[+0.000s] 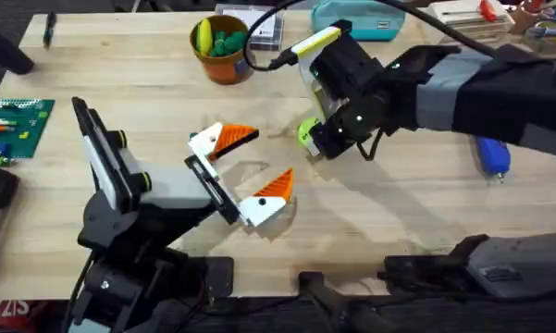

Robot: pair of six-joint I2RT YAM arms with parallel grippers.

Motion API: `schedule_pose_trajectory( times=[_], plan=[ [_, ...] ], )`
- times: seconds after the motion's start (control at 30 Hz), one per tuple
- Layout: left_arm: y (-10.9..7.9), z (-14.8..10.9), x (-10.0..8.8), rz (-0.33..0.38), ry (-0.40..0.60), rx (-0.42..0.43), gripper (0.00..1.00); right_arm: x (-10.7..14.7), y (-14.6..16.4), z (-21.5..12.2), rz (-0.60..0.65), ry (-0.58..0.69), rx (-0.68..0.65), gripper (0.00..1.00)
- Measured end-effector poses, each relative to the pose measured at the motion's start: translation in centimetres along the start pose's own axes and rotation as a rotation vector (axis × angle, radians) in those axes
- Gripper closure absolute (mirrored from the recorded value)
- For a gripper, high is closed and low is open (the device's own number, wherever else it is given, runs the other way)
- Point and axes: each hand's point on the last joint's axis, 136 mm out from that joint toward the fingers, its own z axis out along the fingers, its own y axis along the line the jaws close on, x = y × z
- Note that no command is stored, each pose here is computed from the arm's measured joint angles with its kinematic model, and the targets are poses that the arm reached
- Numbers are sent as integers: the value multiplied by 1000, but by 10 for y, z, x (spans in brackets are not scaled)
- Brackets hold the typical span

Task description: Pick up the gripper from the table and insert it into the empty holder that is missing its gripper. Then pick up a screw, insert it into the mounting hole, and use the screwdriver to tighten it. Finally, clean up the table by picking up the vegetable and placing it into the bucket.

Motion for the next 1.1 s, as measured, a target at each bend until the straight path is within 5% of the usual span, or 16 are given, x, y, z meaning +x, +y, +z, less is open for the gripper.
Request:
schedule_pose_trajectory(
  times=[0.67, 0.9, 1.1],
  plan=[
    [0, 0, 0, 0, 0, 0, 12, 1, 0, 3, -1, 9, 1, 779],
    [0, 0, 0, 0, 0, 0, 12, 0, -1, 3, -1, 3, 5, 987],
    [0, 0, 0, 0, 0, 0, 12, 0, -1, 3, -1, 4, 5, 991]
  ],
)
